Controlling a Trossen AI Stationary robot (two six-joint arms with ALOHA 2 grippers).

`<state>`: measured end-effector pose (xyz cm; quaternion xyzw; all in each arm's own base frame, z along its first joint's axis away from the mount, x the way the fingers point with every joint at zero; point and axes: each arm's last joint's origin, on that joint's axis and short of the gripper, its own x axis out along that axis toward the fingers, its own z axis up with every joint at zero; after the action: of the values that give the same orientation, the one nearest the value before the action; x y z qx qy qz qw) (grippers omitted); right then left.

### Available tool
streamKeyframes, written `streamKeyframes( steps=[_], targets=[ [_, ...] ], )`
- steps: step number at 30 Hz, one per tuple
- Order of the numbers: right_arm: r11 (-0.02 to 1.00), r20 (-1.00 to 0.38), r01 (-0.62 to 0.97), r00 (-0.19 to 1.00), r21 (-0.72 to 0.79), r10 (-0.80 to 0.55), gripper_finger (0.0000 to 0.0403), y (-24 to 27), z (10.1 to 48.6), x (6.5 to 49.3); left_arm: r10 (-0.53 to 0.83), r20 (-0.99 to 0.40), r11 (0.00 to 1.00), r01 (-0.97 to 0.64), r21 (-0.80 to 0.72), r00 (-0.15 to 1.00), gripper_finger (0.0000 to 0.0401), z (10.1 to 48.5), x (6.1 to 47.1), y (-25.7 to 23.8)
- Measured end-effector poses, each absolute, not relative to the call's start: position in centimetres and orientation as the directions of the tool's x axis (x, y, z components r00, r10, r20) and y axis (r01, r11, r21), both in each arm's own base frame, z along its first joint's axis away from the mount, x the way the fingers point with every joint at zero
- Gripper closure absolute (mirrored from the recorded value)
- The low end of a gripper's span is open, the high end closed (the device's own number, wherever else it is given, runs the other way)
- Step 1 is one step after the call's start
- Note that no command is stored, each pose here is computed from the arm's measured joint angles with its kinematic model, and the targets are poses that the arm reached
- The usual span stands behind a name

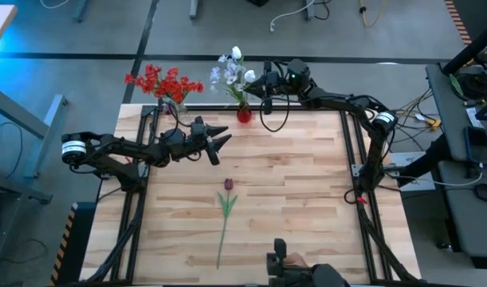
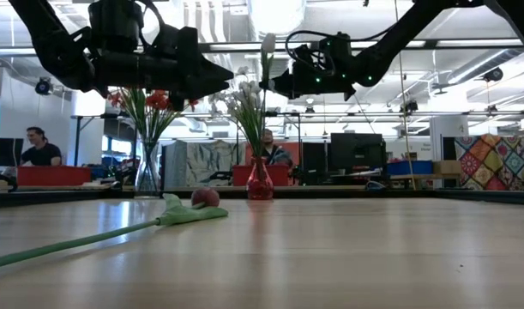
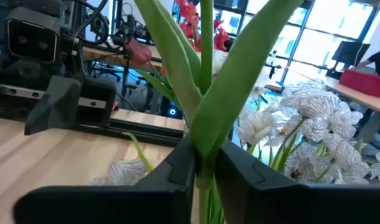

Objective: Sort flowers into vase by color
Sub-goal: Put the white flower into the red vase

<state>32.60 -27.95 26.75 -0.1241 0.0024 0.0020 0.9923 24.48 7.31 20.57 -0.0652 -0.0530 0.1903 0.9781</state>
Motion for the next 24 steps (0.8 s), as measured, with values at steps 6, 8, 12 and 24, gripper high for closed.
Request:
streamKeyframes(
  steps=[6, 8, 12, 24],
  targets=[
    [0.981, -0.004, 0.000, 1.000, -0.193, -0.001, 0.0286, -27.9, 26.8, 32.7, 0.379, 0.077, 0.919, -0.366, -0.148, 0.922, 0.0247, 20.6, 24.5, 7.3],
    [0.986, -0.002, 0.003, 1.000, -0.169, -0.003, 0.0260, -27.9, 26.9, 32.7, 0.379, 0.075, 0.918, -0.365, -0.152, 0.922, 0.0247, 20.5, 24.5, 7.3],
    [0.990, 0.007, 0.005, 1.000, -0.138, -0.004, 0.0225, -28.0, 27.4, 32.7, 0.379, 0.074, 0.918, -0.365, -0.155, 0.922, 0.0247, 20.5, 24.5, 7.3],
    [1.000, -0.108, 0.025, 0.994, -0.001, -0.025, 0.0177, -28.4, 28.6, 33.2, 0.379, 0.069, 0.918, -0.366, -0.155, 0.923, 0.0247, 20.5, 24.5, 7.3]
  ],
)
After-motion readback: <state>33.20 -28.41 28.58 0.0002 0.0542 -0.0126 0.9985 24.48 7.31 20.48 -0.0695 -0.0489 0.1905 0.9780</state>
